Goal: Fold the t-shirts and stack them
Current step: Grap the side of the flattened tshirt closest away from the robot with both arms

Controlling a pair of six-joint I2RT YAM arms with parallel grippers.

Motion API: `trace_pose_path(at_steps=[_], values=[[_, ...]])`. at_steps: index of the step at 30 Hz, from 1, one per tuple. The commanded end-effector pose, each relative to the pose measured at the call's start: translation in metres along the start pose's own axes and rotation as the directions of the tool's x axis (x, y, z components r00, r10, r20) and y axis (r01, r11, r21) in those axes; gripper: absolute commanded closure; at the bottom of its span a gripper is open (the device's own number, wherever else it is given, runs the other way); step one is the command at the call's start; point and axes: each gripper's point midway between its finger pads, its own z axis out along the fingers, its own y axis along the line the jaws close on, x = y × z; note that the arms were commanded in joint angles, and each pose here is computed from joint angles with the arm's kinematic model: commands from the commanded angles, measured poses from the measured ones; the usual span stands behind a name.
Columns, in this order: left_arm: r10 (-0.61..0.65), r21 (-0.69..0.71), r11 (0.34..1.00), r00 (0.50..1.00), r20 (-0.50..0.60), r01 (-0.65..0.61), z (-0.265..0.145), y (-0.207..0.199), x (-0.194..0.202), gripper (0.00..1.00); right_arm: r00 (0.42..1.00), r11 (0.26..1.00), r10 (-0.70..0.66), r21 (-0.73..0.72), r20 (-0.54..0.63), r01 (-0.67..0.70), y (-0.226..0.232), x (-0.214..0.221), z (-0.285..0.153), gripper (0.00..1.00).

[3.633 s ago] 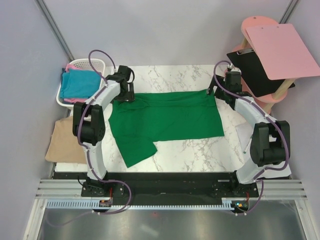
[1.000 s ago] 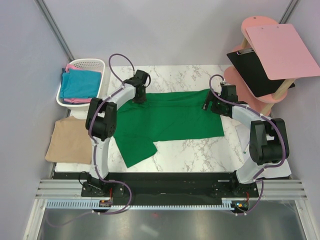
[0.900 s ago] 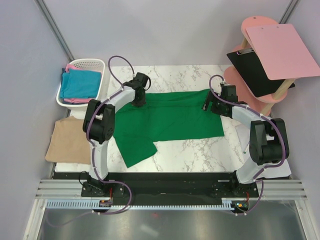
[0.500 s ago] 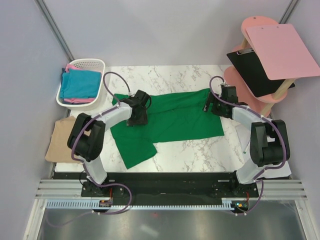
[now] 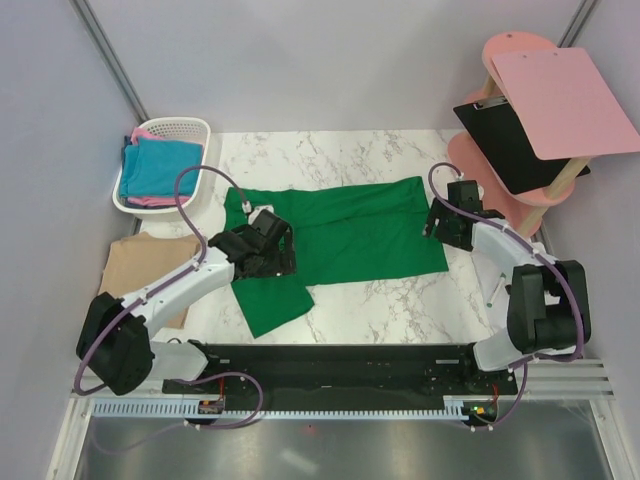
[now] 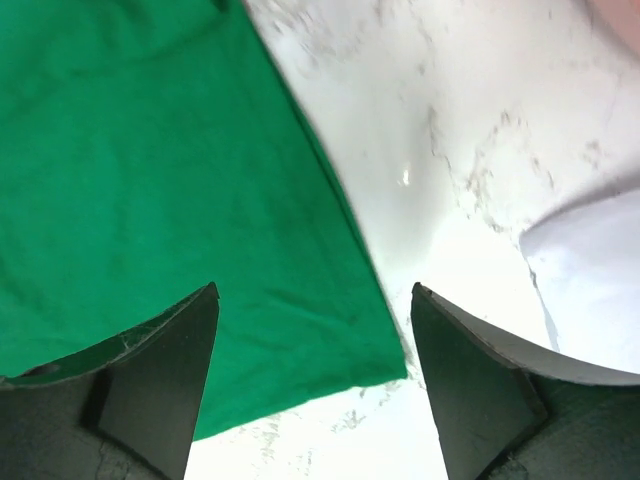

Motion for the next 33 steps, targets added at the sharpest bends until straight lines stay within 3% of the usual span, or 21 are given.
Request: trace_pose_path(at_steps=[1,6,8,14,15,16,17,18,23,26,29,30,31,32,33], values=[[0.024,-0.053,0.998,0.995,-0.099,-0.029,0.001,0.01,0.045,0.02,0.992,0.997,0.008,0.082,-0.122,0.002,-0.019,0.034,0.013,0.17],[0.095,-0.128,0.985,0.981,-0.168,-0.118,0.007,0.01,0.081,0.02,0.977,0.998,0.001,0.063,-0.214,0.013,-0.018,0.058,0.025,0.23],[0.119,-0.166,0.974,0.974,-0.191,-0.152,0.01,0.013,0.092,0.02,0.973,0.998,-0.007,0.066,-0.229,0.023,-0.02,0.063,0.025,0.32],[0.169,-0.213,0.952,0.958,-0.231,-0.219,0.014,0.017,0.114,0.01,0.96,0.999,-0.016,0.043,-0.281,0.03,-0.022,0.083,0.023,0.34],[0.178,-0.227,0.945,0.954,-0.242,-0.234,0.016,0.019,0.119,0.01,0.957,0.999,-0.018,0.041,-0.288,0.031,-0.022,0.086,0.023,0.52],[0.183,-0.227,0.944,0.952,-0.245,-0.24,0.016,0.019,0.121,0.01,0.956,0.999,-0.016,0.041,-0.293,0.029,-0.022,0.088,0.023,0.63],[0.199,-0.227,0.94,0.948,-0.248,-0.256,0.016,0.019,0.124,0.01,0.955,0.999,-0.016,0.036,-0.297,0.028,-0.022,0.09,0.023,0.66],[0.194,-0.233,0.939,0.95,-0.245,-0.252,0.015,0.018,0.127,0.0,0.951,0.999,-0.017,0.031,-0.308,0.028,-0.022,0.094,0.023,0.79],[0.197,-0.281,0.92,0.943,-0.267,-0.272,0.019,0.033,0.143,0.0,0.953,0.999,-0.019,0.022,-0.302,0.027,-0.021,0.094,0.022,0.96],[0.187,-0.322,0.906,0.943,-0.275,-0.273,0.022,0.039,0.149,0.09,0.957,1.0,-0.02,0.008,-0.29,0.024,-0.017,0.089,0.021,0.97],[0.162,-0.35,0.898,0.942,-0.295,-0.264,0.022,0.038,0.151,0.32,0.961,1.0,-0.023,-0.006,-0.276,0.022,-0.014,0.084,0.018,0.98],[0.161,-0.352,0.898,0.941,-0.299,-0.265,0.022,0.035,0.15,0.47,0.962,1.0,-0.023,-0.006,-0.272,0.022,-0.014,0.082,0.018,0.98],[0.161,-0.365,0.89,0.937,-0.31,-0.274,0.021,0.037,0.151,0.55,0.964,1.0,-0.025,-0.013,-0.265,0.022,-0.012,0.081,0.016,0.98],[0.164,-0.38,0.88,0.934,-0.317,-0.284,0.022,0.039,0.152,0.74,0.965,1.0,-0.023,-0.018,-0.26,0.019,-0.012,0.079,0.015,0.99],[0.162,-0.383,0.879,0.935,-0.317,-0.282,0.023,0.037,0.151,0.82,0.966,1.0,-0.024,-0.022,-0.257,0.02,-0.011,0.078,0.014,0.99]])
